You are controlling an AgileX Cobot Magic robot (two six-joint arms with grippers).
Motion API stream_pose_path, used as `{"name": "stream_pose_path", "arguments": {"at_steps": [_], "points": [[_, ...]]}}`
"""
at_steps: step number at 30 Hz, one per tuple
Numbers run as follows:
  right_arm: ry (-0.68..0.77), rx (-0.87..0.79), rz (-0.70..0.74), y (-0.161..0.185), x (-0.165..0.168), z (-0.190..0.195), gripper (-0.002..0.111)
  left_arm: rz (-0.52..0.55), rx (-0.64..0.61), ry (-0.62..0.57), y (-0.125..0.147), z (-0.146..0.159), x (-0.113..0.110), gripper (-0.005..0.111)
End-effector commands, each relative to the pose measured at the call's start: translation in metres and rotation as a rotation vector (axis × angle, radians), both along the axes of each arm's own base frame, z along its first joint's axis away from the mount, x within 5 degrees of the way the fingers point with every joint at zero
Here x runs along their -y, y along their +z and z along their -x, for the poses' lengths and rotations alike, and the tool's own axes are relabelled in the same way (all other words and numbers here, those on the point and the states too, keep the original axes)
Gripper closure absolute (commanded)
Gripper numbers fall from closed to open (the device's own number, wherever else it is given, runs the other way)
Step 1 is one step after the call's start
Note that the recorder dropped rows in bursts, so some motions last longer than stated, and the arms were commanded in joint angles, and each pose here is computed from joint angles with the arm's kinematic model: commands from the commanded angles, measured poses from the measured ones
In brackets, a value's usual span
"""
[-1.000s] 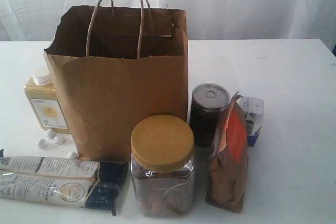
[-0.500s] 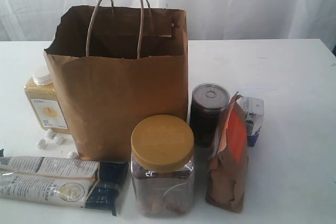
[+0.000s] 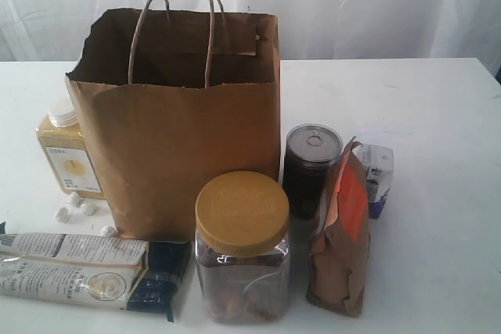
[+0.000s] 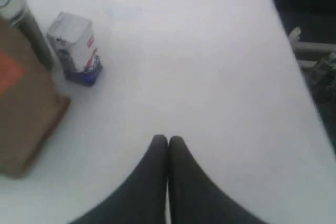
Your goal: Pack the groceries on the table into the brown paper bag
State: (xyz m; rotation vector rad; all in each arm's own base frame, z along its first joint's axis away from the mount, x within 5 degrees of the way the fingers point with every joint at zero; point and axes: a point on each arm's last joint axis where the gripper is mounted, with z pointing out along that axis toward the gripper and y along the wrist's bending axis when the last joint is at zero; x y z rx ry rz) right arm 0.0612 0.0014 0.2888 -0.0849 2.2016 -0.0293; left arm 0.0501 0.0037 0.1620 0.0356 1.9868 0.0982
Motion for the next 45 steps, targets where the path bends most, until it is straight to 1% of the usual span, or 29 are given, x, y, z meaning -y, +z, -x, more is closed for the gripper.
{"name": "stream_pose_path", "arguments": {"at_steps": [1, 3, 4, 9, 14, 16, 22, 25, 27, 31, 36, 39, 40, 41, 42, 45], "points": [[0.234, -0.239, -0.115, -0.013, -0.021, -0.013, 0.108, 0.005, 0.006, 0.001, 0.000, 0.000, 0.000, 0.107], [0.340, -0.317, -0.200, -0.016, -0.032, -0.018, 0.108, 0.005, 0.006, 0.001, 0.000, 0.000, 0.000, 0.107], [0.355, -0.357, -0.244, -0.018, -0.034, -0.022, 0.108, 0.005, 0.006, 0.001, 0.000, 0.000, 0.000, 0.107], [0.354, -0.393, -0.243, -0.020, -0.034, -0.025, 0.108, 0.005, 0.006, 0.001, 0.000, 0.000, 0.000, 0.107], [0.401, -0.440, -0.239, -0.015, -0.036, -0.017, 0.108, 0.005, 0.006, 0.001, 0.000, 0.000, 0.000, 0.107], [0.425, -0.430, -0.231, -0.010, -0.038, -0.017, 0.108, 0.005, 0.006, 0.001, 0.000, 0.000, 0.000, 0.107], [0.507, -0.356, -0.215, 0.023, -0.046, -0.018, 0.108, 0.005, 0.006, 0.001, 0.000, 0.000, 0.000, 0.107], [0.560, -0.346, -0.279, 0.027, -0.055, -0.024, 0.108, 0.005, 0.006, 0.001, 0.000, 0.000, 0.000, 0.107], [0.552, -0.300, -0.291, 0.030, -0.056, -0.031, 0.108, 0.005, 0.006, 0.001, 0.000, 0.000, 0.000, 0.107], [0.576, -0.263, -0.259, 0.039, -0.057, -0.044, 0.108, 0.005, 0.006, 0.001, 0.000, 0.000, 0.000, 0.107], [0.562, -0.296, -0.181, 0.060, -0.055, -0.073, 0.108, 0.005, 0.006, 0.001, 0.000, 0.000, 0.000, 0.107], [0.556, -0.377, -0.092, 0.067, -0.051, -0.098, 0.108, 0.005, 0.006, 0.001, 0.000, 0.000, 0.000, 0.107], [0.531, -0.429, -0.051, 0.068, -0.049, -0.120, 0.108, 0.005, 0.006, 0.001, 0.000, 0.000, 0.000, 0.107], [0.500, -0.451, -0.040, 0.067, -0.048, -0.130, 0.108, 0.005, 0.006, 0.001, 0.000, 0.000, 0.000, 0.107], [0.449, -0.501, -0.027, 0.063, -0.046, -0.151, 0.108, 0.005, 0.006, 0.001, 0.000, 0.000, 0.000, 0.107], [0.455, -0.576, -0.042, 0.048, -0.052, -0.183, 0.108, 0.005, 0.006, 0.001, 0.000, 0.000, 0.000, 0.107]]}}
